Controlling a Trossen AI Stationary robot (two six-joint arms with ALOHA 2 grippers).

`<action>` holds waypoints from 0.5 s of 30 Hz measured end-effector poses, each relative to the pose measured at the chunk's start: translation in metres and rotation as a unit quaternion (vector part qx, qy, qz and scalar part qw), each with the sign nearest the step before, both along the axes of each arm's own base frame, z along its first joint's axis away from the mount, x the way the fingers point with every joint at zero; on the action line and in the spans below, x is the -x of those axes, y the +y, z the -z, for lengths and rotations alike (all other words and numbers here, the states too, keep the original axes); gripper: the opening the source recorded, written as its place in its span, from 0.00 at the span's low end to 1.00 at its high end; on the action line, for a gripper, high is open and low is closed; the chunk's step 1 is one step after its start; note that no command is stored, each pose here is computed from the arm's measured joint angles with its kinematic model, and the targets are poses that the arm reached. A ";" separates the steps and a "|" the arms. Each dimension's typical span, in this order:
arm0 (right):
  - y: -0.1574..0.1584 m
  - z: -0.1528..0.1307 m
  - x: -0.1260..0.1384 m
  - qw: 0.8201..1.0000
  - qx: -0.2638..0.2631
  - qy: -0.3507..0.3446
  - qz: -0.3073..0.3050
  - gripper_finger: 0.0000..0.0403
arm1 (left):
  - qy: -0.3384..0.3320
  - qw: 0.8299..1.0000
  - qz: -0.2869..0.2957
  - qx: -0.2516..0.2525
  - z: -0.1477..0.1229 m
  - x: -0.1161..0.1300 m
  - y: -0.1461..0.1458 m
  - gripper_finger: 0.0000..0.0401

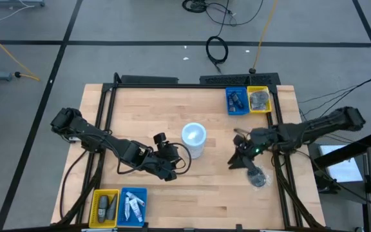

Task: Pick & Place Travel size toiletries
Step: Put the hairbrush into the top yellow bin

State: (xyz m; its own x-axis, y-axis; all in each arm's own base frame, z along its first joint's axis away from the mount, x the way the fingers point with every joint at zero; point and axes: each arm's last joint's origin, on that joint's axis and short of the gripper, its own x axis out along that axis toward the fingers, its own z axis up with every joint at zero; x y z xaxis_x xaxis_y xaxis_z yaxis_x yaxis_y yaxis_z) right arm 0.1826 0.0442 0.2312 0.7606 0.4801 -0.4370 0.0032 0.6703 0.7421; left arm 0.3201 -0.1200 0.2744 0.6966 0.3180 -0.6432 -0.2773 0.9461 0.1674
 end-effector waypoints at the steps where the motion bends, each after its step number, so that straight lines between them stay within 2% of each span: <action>1: 0.005 0.001 -0.003 1.000 0.002 0.007 -0.010 0.41 | 0.000 1.000 0.000 0.000 0.000 0.000 0.000 0.53; 5: 0.024 -0.005 -0.019 0.998 0.017 0.037 -0.037 0.41 | 0.000 1.000 0.000 0.000 0.000 0.000 0.000 0.53; 8: 0.033 -0.009 -0.027 0.993 0.040 0.104 -0.047 0.41 | 0.000 1.000 0.000 0.000 0.000 0.000 0.000 0.53; 12: 0.040 -0.010 -0.029 0.966 0.090 0.242 -0.030 0.41 | 0.000 1.000 0.000 0.000 0.000 0.000 0.000 0.53; 15: 0.045 -0.010 -0.030 0.943 0.101 0.317 -0.023 0.41 | 0.000 1.000 0.000 0.000 0.000 0.000 0.000 0.53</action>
State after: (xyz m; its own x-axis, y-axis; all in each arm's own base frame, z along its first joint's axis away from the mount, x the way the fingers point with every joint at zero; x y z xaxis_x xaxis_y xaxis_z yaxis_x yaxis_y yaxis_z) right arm 0.2129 0.0891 0.2408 0.2959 0.3644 -0.8830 0.3717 0.8076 0.4579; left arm 0.3201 -0.1200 0.2743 0.6962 0.3172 -0.6440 -0.2767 0.9463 0.1670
